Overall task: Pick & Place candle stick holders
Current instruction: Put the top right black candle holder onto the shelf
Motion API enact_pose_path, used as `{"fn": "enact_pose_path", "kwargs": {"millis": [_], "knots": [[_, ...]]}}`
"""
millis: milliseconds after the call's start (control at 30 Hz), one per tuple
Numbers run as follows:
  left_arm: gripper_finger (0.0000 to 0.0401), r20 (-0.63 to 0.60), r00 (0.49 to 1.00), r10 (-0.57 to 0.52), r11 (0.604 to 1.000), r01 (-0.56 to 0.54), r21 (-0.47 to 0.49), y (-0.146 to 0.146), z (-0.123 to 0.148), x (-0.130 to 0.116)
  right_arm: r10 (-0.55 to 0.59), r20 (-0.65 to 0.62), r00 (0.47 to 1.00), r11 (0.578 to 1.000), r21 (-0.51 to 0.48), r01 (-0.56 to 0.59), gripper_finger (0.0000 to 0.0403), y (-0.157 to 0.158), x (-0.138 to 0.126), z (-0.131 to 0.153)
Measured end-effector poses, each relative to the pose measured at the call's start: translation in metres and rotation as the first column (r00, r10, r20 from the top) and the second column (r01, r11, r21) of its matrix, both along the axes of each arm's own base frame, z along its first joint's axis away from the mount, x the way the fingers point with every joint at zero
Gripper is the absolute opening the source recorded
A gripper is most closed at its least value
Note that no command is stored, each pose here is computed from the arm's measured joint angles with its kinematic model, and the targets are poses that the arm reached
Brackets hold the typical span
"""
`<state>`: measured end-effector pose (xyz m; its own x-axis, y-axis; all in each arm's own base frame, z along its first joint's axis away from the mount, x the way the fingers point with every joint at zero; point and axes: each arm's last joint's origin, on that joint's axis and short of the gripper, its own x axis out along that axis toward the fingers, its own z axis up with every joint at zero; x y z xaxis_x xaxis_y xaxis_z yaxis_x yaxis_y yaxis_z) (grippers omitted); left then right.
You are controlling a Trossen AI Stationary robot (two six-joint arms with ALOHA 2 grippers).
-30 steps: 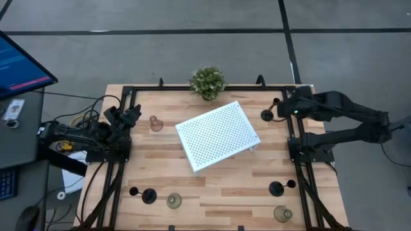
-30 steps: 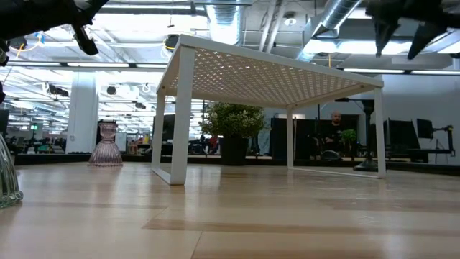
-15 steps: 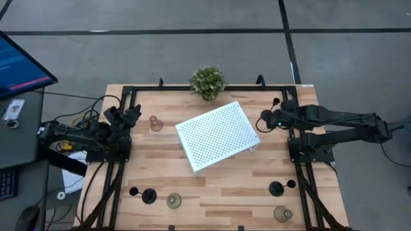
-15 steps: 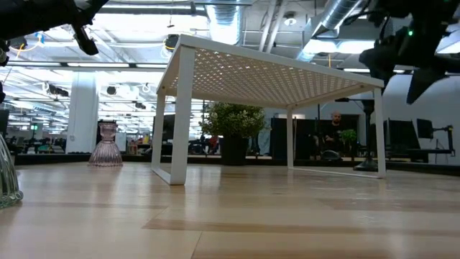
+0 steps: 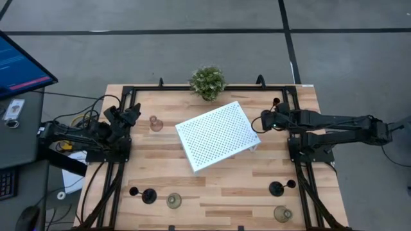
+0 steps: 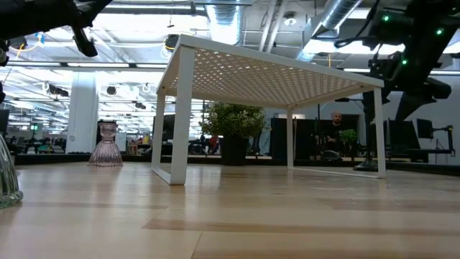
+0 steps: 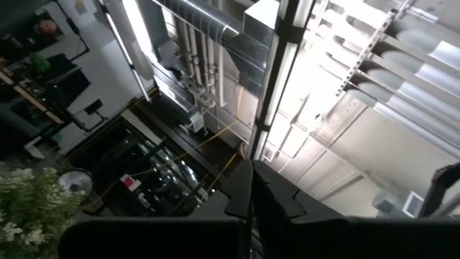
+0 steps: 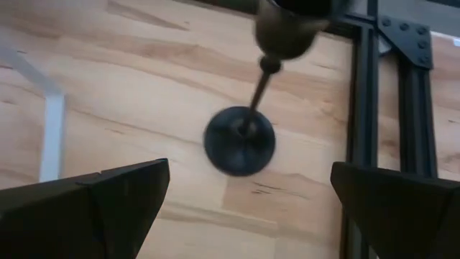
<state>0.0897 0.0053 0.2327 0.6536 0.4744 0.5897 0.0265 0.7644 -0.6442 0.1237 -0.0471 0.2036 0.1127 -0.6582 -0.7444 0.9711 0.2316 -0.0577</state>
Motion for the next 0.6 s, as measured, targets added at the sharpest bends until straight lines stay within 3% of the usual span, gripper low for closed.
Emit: {"fn": "enact_pose_path", "kwargs": {"millis": [133,367,600], "knots": [[0.0010,-0.001,1.000,0.009,1.000,-0.009,-0.009,0.000,0.000,0.000,-0.042,0.005,0.999,0.999,-0.004,0.042,0.0379,-0.005,-0.005,-0.001],[0.0010,-0.002,1.000,0.011,1.000,-0.011,-0.010,0.000,0.000,0.000,0.017,0.044,0.999,0.999,-0.029,-0.016,0.0379,-0.018,-0.002,0.004],[0.0010,-0.002,1.000,0.011,1.000,-0.011,-0.010,0.000,0.000,0.000,0.000,0.028,1.000,1.000,-0.024,0.001,0.0379,-0.032,-0.002,0.003]]}}
